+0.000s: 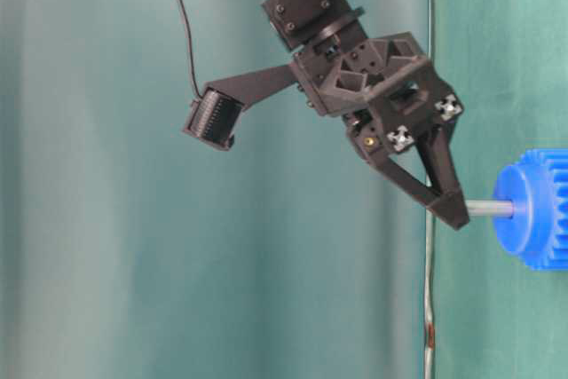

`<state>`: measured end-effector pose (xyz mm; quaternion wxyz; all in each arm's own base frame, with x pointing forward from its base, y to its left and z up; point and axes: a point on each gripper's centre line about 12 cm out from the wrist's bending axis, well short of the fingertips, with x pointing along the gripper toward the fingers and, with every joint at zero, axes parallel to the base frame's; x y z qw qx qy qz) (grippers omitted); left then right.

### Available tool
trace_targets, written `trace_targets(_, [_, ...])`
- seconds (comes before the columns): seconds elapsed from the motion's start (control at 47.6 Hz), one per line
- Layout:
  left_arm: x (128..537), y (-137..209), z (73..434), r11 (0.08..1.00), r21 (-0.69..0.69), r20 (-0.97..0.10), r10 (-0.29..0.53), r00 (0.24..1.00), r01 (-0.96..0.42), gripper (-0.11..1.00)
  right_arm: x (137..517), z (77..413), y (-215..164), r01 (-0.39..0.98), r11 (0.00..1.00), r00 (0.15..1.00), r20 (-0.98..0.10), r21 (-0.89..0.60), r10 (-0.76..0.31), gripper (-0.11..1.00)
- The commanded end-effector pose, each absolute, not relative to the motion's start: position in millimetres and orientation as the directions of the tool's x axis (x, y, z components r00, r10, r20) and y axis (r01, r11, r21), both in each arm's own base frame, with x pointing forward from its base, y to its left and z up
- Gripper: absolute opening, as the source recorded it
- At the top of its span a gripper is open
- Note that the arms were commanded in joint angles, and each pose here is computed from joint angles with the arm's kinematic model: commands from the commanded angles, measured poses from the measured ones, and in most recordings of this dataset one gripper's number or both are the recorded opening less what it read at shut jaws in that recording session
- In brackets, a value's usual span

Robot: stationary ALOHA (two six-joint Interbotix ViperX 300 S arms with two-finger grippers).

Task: Insert the shaft placed at a random location into the center hole of the medium gear at another random location.
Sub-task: 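Align the shaft over the gear hole and lower it in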

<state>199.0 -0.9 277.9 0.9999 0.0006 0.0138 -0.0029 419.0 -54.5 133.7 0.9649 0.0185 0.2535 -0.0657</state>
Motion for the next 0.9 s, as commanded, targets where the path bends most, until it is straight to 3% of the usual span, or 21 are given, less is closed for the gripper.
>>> trace_targets(0.0, [202,-1,288,1.000,0.003,-0.005,-0.008,1.000,0.008,0.00,427,147,-52,0.129,0.992,0.888,-0.444,0.001,-0.115,0.13])
trace_targets(0.882, [202,-3,287,1.000,0.003,-0.008,-0.016,1.000,0.016,0.00,428,129,-48,0.122,0.992,0.871,-0.480,0.007,-0.104,0.13])
